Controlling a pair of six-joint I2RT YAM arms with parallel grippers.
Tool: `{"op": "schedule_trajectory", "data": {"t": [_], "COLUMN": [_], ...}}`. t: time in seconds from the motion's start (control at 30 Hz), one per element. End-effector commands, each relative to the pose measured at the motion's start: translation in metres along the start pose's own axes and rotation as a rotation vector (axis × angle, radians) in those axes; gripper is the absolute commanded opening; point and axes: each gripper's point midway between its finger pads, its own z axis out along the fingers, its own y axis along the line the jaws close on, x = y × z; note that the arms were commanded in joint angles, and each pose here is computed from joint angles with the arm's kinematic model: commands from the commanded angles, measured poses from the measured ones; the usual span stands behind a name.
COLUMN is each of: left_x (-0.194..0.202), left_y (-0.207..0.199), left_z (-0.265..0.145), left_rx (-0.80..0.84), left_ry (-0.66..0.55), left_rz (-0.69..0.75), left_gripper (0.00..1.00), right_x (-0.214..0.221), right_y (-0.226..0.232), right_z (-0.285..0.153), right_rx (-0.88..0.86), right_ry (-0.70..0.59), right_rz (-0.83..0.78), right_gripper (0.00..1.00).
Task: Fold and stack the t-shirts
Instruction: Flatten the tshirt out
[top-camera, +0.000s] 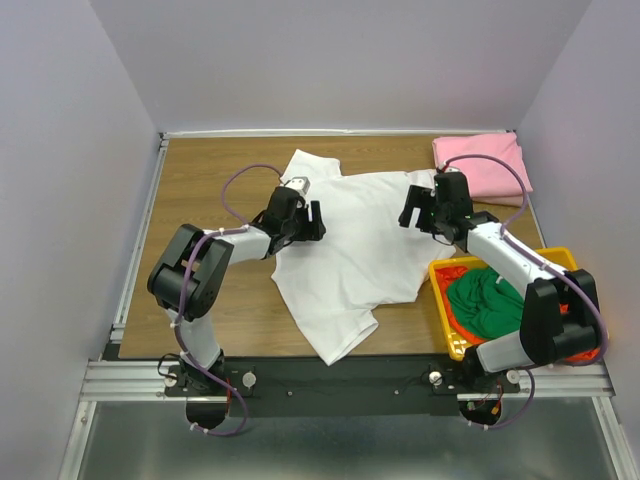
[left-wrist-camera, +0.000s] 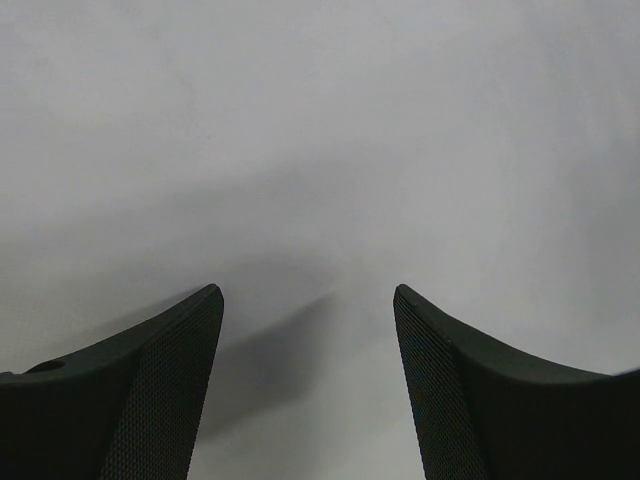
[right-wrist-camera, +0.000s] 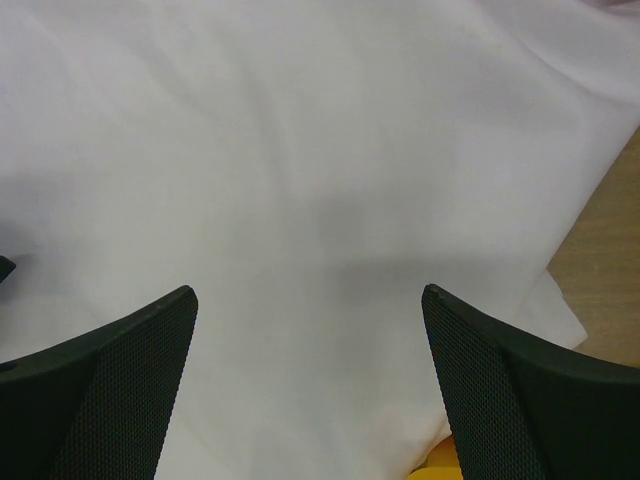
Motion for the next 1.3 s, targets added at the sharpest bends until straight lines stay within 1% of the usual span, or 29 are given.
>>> {"op": "schedule_trajectory", "data": {"t": [0.0, 0.1, 0.13, 0.27, 0.4, 0.6, 0.63, 0.67, 0.73, 0.8, 0.87, 0.9, 0.93, 0.97, 1.0, 1.07, 1.1, 1.17, 1.2, 1.27], "left_x": [0.024, 0.03, 0.028, 0.037, 0.041, 0.033, 0.032, 0.03, 0.019, 0.005, -0.007, -0.017, -0.024, -0.034, -0.039, -0.047, -0.059, -0.065, -0.077, -0.083], "left_y": [0.024, 0.032, 0.04, 0.058, 0.073, 0.074, 0.074, 0.073, 0.071, 0.069, 0.066, 0.064, 0.063, 0.06, 0.058, 0.055, 0.05, 0.049, 0.045, 0.047], "left_z": [0.001, -0.002, -0.002, -0.005, -0.01, -0.013, -0.014, -0.015, -0.02, -0.027, -0.033, -0.038, -0.042, -0.049, -0.054, -0.063, -0.074, -0.086, -0.098, -0.111], "left_rx": [-0.097, -0.134, -0.181, -0.25, -0.281, -0.267, -0.269, -0.269, -0.271, -0.278, -0.276, -0.268, -0.266, -0.26, -0.256, -0.24, -0.22, -0.214, -0.204, -0.215], "left_ry": [0.045, 0.063, 0.052, 0.076, 0.084, 0.059, 0.056, 0.051, 0.02, -0.012, -0.032, -0.054, -0.07, -0.093, -0.11, -0.128, -0.164, -0.184, -0.224, -0.246], "left_rz": [0.027, 0.031, 0.034, 0.019, -0.01, -0.044, -0.043, -0.046, -0.044, -0.041, -0.036, -0.03, -0.028, -0.017, -0.014, -0.004, 0.002, 0.004, 0.008, 0.015], "left_gripper": [0.77, 0.77, 0.77, 0.77, 0.77, 0.77, 0.77, 0.77, 0.77, 0.77, 0.77, 0.77, 0.77, 0.77, 0.78, 0.78, 0.78, 0.79, 0.79, 0.79], "right_x": [0.007, 0.011, 0.011, 0.019, 0.026, 0.038, 0.048, 0.045, 0.055, 0.058, 0.074, 0.071, 0.076, 0.084, 0.084, 0.097, 0.104, 0.105, 0.112, 0.118], "right_y": [0.004, 0.006, 0.007, 0.006, 0.019, 0.044, 0.049, 0.057, 0.061, 0.076, 0.086, 0.094, 0.102, 0.102, 0.107, 0.111, 0.114, 0.118, 0.118, 0.126], "right_z": [-0.001, 0.0, 0.001, 0.005, 0.009, 0.021, 0.028, 0.031, 0.045, 0.053, 0.064, 0.067, 0.068, 0.076, 0.079, 0.086, 0.086, 0.089, 0.093, 0.094], "right_rx": [-0.025, -0.038, -0.042, -0.05, -0.098, -0.125, -0.126, -0.138, -0.115, -0.117, -0.104, -0.107, -0.112, -0.089, -0.091, -0.073, -0.066, -0.046, -0.037, -0.036], "right_ry": [0.006, 0.013, 0.012, 0.034, 0.052, 0.081, 0.107, 0.101, 0.13, 0.133, 0.163, 0.152, 0.156, 0.169, 0.165, 0.187, 0.198, 0.193, 0.207, 0.213], "right_rz": [0.02, 0.021, 0.023, 0.03, 0.022, -0.02, -0.035, -0.041, -0.061, -0.089, -0.121, -0.131, -0.15, -0.158, -0.163, -0.181, -0.196, -0.201, -0.207, -0.213], "right_gripper": [0.99, 0.99, 0.99, 0.99, 0.99, 0.99, 0.99, 0.99, 0.99, 0.98, 0.98, 0.98, 0.98, 0.98, 0.98, 0.98, 0.98, 0.98, 0.98, 0.98]}}
